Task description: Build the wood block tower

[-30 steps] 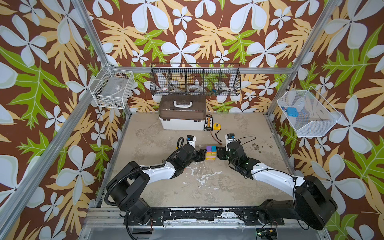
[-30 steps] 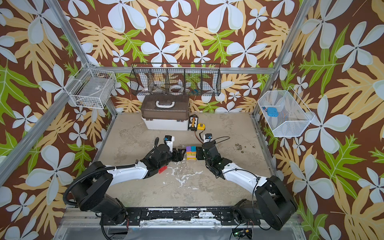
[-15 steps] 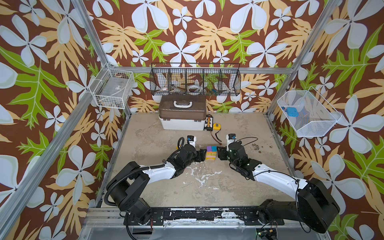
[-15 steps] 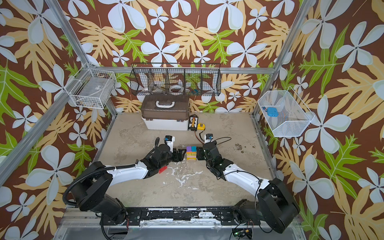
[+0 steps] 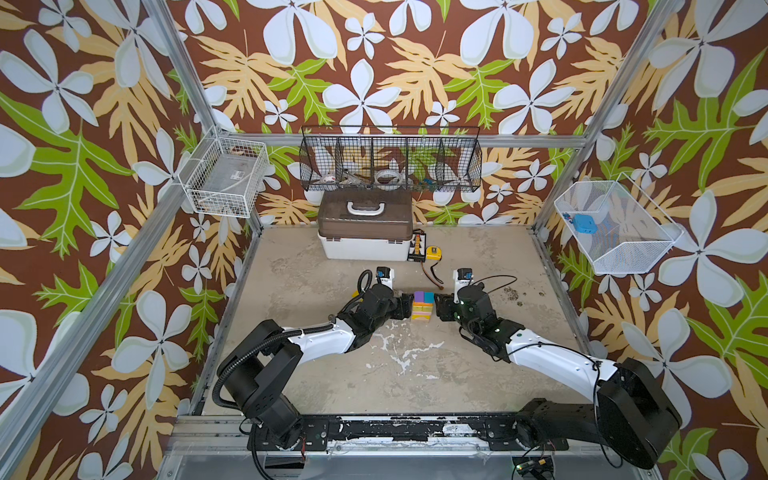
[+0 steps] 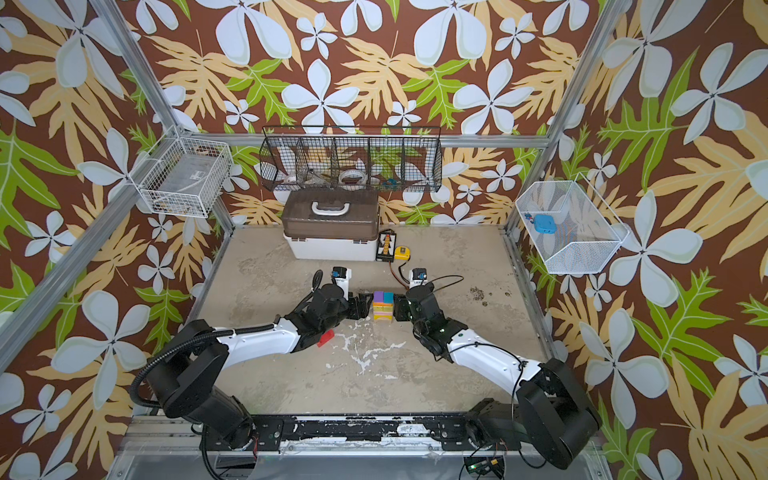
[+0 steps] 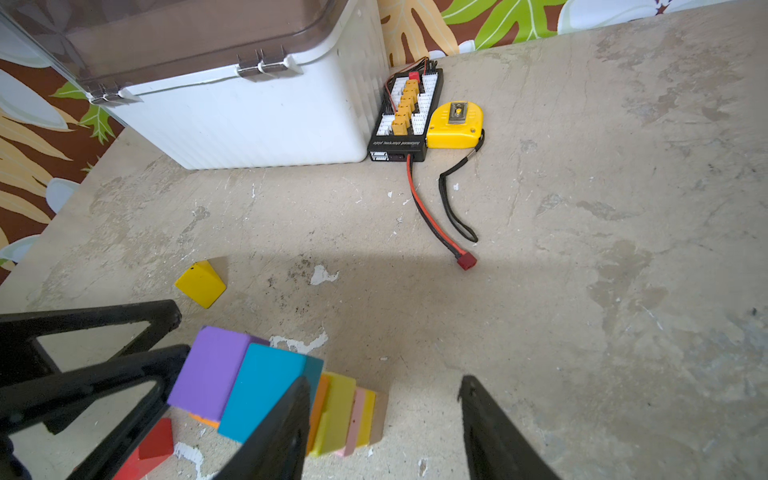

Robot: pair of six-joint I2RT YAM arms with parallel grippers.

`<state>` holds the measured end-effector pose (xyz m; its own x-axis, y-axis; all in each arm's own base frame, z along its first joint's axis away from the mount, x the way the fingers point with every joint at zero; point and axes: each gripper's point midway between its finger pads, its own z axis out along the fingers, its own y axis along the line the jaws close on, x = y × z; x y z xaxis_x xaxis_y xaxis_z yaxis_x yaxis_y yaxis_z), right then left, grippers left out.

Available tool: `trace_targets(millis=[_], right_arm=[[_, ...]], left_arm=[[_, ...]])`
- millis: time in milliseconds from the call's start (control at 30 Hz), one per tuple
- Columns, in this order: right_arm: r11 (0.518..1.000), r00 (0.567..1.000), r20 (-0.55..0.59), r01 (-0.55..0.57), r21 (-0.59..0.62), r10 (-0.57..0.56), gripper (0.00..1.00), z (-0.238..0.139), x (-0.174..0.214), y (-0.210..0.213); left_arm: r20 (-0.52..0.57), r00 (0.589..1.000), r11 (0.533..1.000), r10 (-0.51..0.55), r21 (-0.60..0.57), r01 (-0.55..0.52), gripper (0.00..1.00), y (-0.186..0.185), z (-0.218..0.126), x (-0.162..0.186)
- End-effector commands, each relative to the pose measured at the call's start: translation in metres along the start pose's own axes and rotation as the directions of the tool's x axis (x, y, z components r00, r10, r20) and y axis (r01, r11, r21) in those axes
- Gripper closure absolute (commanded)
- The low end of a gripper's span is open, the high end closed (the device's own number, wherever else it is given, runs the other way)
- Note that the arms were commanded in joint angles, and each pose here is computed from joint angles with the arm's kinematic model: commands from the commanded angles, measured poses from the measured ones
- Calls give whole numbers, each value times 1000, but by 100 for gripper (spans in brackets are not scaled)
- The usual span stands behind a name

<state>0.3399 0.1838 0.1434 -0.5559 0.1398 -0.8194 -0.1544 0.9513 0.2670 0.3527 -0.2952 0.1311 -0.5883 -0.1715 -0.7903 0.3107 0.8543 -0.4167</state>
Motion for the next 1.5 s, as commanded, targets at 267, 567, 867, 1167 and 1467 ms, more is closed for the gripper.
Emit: trace_targets(millis=[267,567,867,1167,1467], right_arm=[[1000,1000,15,-6,-11,6,42,-1,-4,4],[1000,1000,18,-7,-10,7,42,-3,-4,4],[1000,1000,24,-8,-9,8,42,-5,-5,3],[1000,1000,27,-6,4,5,41,-5,-6,2],[1000,999,39,-4,18,3,41,-8,-10,-1]], left_arm=[[4,1000,1000,9,-7,-9,21,0,-3,-2],[11,1000,1000,-4,14,3,22,-1,-9,-3],[9,1000,1000,-4,20,4,22,-2,-10,-2],[12,1000,1000,-2,26,1,22,-3,-12,-3],[9,1000,999,2,48,-2,22,-8,-12,-4]])
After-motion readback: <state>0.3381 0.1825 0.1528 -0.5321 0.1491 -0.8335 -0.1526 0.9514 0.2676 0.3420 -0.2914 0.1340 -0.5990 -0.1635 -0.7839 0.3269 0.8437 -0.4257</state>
